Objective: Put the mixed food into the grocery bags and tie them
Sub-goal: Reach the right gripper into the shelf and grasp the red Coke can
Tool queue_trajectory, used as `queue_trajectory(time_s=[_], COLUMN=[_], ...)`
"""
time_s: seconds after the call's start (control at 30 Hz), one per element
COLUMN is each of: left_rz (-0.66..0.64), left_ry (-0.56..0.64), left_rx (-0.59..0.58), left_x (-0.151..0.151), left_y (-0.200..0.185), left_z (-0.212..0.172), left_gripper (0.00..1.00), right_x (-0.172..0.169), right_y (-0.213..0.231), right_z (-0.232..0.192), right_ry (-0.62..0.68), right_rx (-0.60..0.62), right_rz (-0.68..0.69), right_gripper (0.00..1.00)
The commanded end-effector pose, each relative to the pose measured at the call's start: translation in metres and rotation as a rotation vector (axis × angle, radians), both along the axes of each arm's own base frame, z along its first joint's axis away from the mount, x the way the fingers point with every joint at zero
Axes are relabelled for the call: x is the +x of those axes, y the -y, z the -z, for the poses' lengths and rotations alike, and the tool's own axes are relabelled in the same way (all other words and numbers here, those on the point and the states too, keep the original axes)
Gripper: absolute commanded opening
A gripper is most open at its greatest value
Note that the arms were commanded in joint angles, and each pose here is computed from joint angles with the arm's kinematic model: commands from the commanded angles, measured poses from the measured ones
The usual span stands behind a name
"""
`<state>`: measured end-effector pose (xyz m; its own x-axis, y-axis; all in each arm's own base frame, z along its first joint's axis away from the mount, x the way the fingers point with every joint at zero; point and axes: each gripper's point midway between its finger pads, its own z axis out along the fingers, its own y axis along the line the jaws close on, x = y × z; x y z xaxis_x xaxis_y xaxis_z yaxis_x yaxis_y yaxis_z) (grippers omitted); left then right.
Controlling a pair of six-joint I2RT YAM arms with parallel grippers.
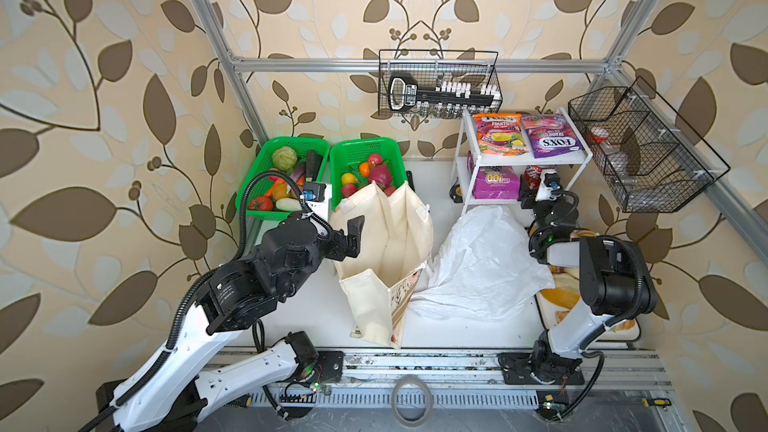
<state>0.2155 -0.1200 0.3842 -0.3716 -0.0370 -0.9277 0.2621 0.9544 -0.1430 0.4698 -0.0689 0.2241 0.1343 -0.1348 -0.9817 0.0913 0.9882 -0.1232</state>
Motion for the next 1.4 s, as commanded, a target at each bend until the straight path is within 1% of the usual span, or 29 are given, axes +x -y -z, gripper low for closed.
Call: queue_trajectory(time_s=[0.0,0.1,0.17,0.3,0.4,0.6,0.73,0.8,0.93,1.0,1.17,1.23,1.3,1.37], left_rz=[-0.041,-0.041,-0.039,-0.032,-0.024,-0.024,-0.025,-0.023,-0.018,-0.013,0.000,0.011,0.014,0.008], left_ry=[0.026,0.024,0.024,0.023,0.020,0.017,0.019,0.018,0.012,0.010,0.006,0.004,0.002,-0.001], left_rx=[-0.037,-0.039,-0.040,-0.044,-0.048,-0.051,-0.055,-0.055,-0.054,-0.058,-0.069,-0.076,-0.090,-0.095], left_x=[-0.002,-0.002,-0.003,-0.003,-0.003,-0.004,-0.004,-0.004,-0.003,-0.003,-0.003,-0.003,-0.003,-0.002], left_y=[-0.011,-0.011,-0.011,-0.010,-0.008,-0.009,-0.009,-0.008,-0.005,-0.004,0.000,0.002,0.004,0.004], left_z=[-0.013,-0.011,-0.011,-0.011,-0.012,-0.012,-0.012,-0.013,-0.013,-0.015,-0.017,-0.019,-0.021,-0.023], left_gripper=[0.99,0.99,0.99,0.99,0.99,0.99,0.99,0.99,0.99,0.99,0.99,0.99,0.99,0.99], right_x=[-0.009,-0.020,-0.027,-0.030,-0.029,-0.026,-0.025,-0.026,-0.026,-0.027,-0.034,-0.041,-0.050,-0.060], right_y=[-0.004,-0.004,-0.006,-0.003,-0.003,0.003,0.003,0.002,0.000,0.000,-0.001,0.002,0.006,0.006], right_z=[-0.018,-0.017,-0.015,-0.008,-0.008,-0.008,-0.001,-0.002,-0.004,-0.006,-0.012,-0.020,-0.029,-0.034], right_ry=[0.057,0.045,0.029,-0.015,-0.012,0.016,0.011,0.029,0.058,0.073,0.096,0.116,0.128,0.107], right_rx=[-0.034,-0.049,-0.052,-0.051,-0.047,0.040,0.057,0.065,0.079,0.081,0.079,0.095,0.137,0.186], right_rz=[-0.012,-0.002,-0.003,0.015,0.010,-0.011,-0.029,-0.042,-0.064,-0.065,-0.069,-0.049,-0.029,-0.030], right_gripper=[0.63,0.62,0.62,0.67,0.72,0.78,0.78,0.78,0.73,0.65,0.56,0.55,0.54,0.53])
